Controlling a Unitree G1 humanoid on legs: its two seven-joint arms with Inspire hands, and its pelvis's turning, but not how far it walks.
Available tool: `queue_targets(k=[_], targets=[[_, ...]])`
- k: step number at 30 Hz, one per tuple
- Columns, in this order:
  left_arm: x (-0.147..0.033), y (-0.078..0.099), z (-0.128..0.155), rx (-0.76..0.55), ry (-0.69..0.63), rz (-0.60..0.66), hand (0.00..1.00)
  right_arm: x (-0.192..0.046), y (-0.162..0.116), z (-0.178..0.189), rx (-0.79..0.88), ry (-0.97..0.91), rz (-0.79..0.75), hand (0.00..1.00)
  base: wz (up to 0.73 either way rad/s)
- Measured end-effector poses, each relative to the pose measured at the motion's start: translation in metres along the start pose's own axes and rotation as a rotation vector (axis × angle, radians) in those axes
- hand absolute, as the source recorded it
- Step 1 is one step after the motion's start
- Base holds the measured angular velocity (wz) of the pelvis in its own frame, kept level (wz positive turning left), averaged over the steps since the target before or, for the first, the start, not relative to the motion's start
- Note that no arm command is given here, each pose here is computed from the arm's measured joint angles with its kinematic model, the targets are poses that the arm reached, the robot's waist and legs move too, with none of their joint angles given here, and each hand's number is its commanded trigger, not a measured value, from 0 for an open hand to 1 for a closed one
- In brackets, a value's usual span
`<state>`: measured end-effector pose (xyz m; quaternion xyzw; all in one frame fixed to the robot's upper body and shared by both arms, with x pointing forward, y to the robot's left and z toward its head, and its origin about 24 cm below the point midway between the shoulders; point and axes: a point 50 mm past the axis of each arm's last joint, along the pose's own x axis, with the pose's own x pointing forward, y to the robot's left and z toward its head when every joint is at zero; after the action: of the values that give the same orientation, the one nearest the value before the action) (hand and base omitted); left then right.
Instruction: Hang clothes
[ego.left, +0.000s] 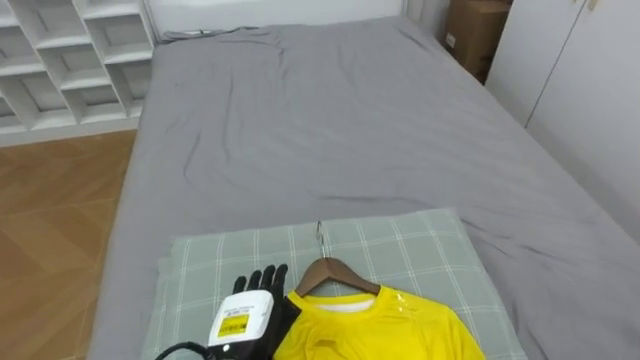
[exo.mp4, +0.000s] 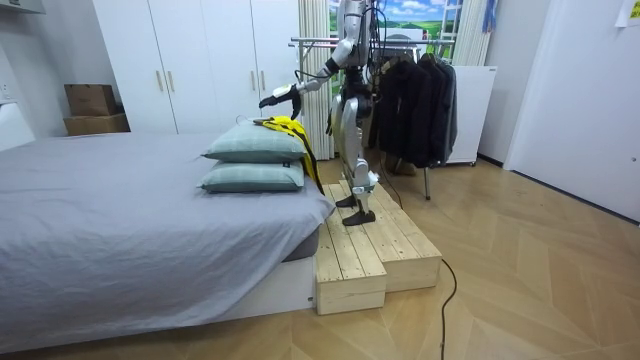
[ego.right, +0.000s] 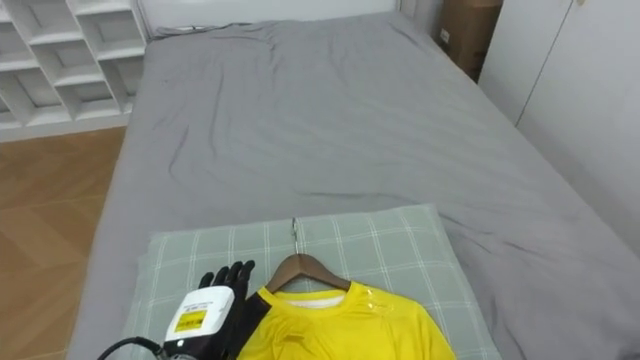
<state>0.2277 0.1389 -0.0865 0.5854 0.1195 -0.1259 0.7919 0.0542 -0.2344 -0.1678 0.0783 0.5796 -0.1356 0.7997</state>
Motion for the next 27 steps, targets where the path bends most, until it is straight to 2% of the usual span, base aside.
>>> queue_targets(k=[4,12,27], targets=[[-0.006,-0.013,-0.016,0.0,0.07,-0.066,0.0,-0.001,-0.001,-0.002,0.009,0.003,-0.003,0.0,0.0],[-0.007,-0.01,-0.034,-0.178,0.209,-0.037,0.0,-0.001,-0.002,-0.003,0.014,0.005,0.009,0.0,-0.03],[-0.013,-0.018,-0.043,-0.24,0.263,-0.066,0.0,-0.001,0.0,-0.005,-0.018,0.012,0.002,0.0,-0.04]])
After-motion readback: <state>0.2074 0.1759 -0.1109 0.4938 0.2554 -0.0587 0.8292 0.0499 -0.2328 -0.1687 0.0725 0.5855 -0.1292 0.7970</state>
